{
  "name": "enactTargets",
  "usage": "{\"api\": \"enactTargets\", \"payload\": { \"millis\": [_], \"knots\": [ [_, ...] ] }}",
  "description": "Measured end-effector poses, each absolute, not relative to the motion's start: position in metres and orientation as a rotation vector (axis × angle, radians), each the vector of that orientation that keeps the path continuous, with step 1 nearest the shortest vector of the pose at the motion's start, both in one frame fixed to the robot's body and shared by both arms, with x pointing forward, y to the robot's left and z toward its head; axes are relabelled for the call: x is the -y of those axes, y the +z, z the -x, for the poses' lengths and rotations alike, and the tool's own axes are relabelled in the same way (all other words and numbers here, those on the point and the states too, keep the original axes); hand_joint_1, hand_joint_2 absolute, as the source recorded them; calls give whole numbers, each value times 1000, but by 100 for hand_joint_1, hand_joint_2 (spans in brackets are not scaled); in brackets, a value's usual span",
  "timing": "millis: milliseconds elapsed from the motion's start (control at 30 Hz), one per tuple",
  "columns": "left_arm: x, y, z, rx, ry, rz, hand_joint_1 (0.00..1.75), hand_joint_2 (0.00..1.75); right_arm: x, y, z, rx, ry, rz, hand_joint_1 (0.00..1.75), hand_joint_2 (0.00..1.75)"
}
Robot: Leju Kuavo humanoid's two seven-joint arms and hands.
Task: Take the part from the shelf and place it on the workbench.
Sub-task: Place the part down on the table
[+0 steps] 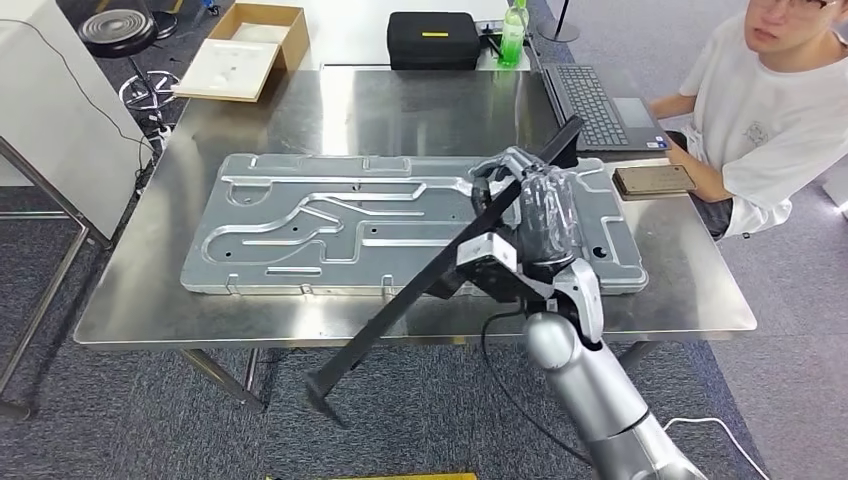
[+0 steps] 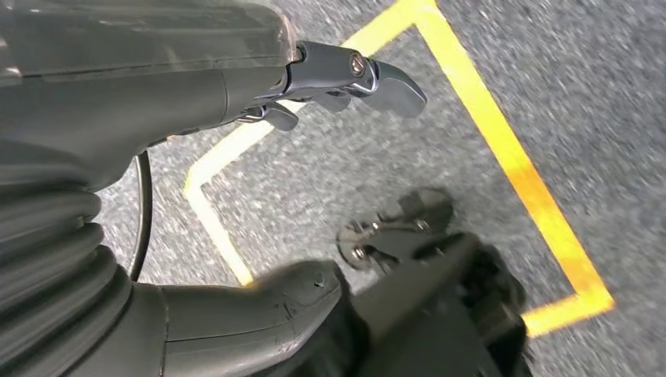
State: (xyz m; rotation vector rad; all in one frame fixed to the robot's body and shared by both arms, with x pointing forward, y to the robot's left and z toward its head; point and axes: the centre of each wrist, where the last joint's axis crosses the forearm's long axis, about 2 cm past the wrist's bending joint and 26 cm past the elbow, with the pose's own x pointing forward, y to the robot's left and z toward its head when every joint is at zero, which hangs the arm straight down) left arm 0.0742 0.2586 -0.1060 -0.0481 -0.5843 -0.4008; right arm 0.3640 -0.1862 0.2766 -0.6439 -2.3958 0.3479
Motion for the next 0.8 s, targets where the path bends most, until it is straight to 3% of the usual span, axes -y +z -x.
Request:
{"api": "enactTargets", "payload": {
  "millis": [233,800],
  "knots": [
    [-259,-106,-74,587,-399,63,0,175,225,270,-390,2281,495,708,175,175],
    [-259,-106,-75,594,-406,75,0,175,229,261,-388,2276,560,815,175,175]
  ]
}}
